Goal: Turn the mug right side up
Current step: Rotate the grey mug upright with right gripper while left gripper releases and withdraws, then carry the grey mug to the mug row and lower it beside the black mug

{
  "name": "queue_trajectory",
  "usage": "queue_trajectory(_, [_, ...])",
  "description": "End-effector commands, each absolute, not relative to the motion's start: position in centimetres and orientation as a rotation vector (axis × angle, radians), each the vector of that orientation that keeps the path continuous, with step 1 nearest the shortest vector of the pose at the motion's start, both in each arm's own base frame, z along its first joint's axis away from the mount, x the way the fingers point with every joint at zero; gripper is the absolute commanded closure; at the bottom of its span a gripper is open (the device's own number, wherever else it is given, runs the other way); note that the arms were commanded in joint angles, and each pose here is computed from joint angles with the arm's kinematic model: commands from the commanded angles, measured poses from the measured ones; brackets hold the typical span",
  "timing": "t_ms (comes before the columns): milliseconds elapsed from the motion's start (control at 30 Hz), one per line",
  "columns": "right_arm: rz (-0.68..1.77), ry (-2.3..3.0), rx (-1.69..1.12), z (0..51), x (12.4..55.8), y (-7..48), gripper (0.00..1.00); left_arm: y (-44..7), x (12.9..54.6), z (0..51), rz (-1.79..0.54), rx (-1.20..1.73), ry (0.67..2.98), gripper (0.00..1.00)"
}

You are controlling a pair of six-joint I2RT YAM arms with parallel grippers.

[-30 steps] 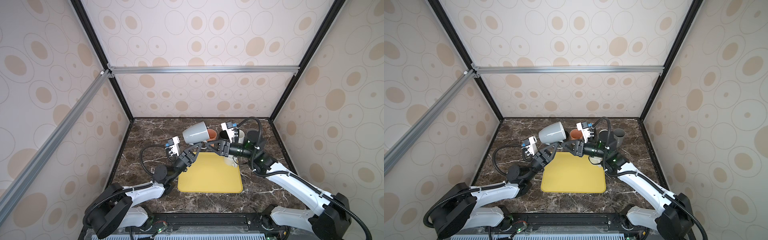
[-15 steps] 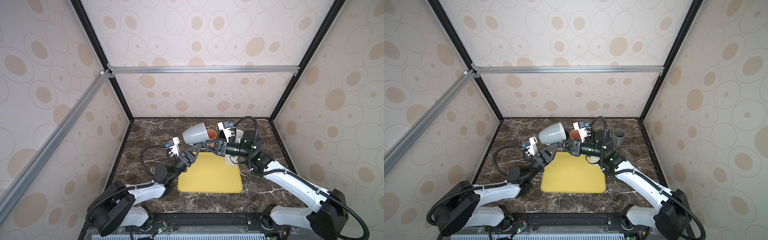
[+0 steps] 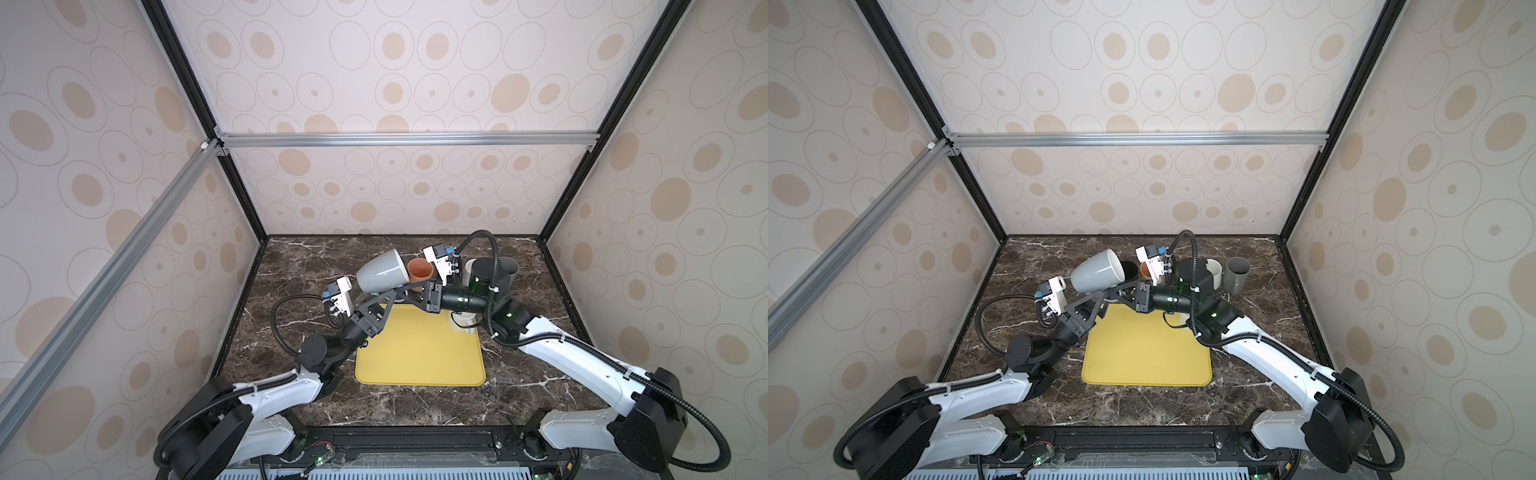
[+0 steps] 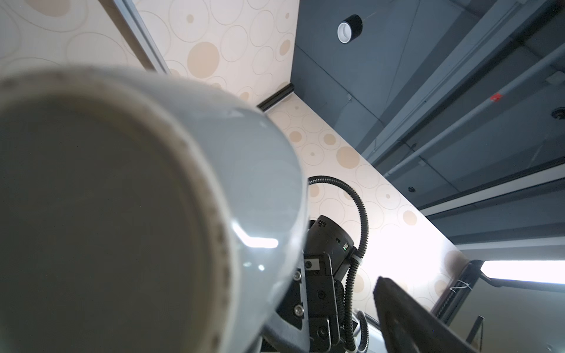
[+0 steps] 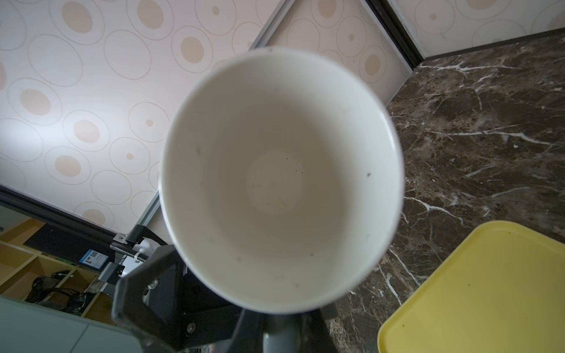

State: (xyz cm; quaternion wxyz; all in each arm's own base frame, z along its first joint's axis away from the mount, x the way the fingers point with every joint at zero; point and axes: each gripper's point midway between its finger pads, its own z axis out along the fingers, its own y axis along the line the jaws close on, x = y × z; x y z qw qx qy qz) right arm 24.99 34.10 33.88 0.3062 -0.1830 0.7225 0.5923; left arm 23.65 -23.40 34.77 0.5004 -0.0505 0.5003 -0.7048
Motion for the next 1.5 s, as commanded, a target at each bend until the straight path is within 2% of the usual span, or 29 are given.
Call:
queue_trajectory(0, [1.457, 1.873, -0.485, 36.2, 26.4, 33.9, 1.00, -20.4, 25.1, 33.6, -1.398, -0.179, 1.302, 0.00])
queue_trajectory(167, [1.325, 1.964, -0.453, 34.9, 28.6, 34.4, 1.00, -15.2, 24.4, 32.7, -1.059, -0.242, 1.397, 0.00])
queue_trajectory(400, [0.965, 2.090, -0.463, 32.8, 32.4, 35.9, 1.00, -10.6, 22.9, 29.7, -0.796, -0.301, 1.533, 0.00])
queue_trajectory(633, [0.555, 2.143, -0.433, 30.6, 37.4, 37.6, 1.00, -10.4, 22.2, 29.3, -0.795, -0.276, 1.552, 0.00])
queue_trajectory(933, [0.351, 2.203, -0.424, 25.3, 42.2, 40.7, 1.00, -10.5, 22.0, 29.3, -0.781, -0.244, 1.567, 0.00])
queue_trajectory(1467, [0.223, 2.284, -0.462, 18.8, 44.2, 44.1, 1.00, -11.3, 21.9, 28.2, -0.823, -0.227, 1.592, 0.00])
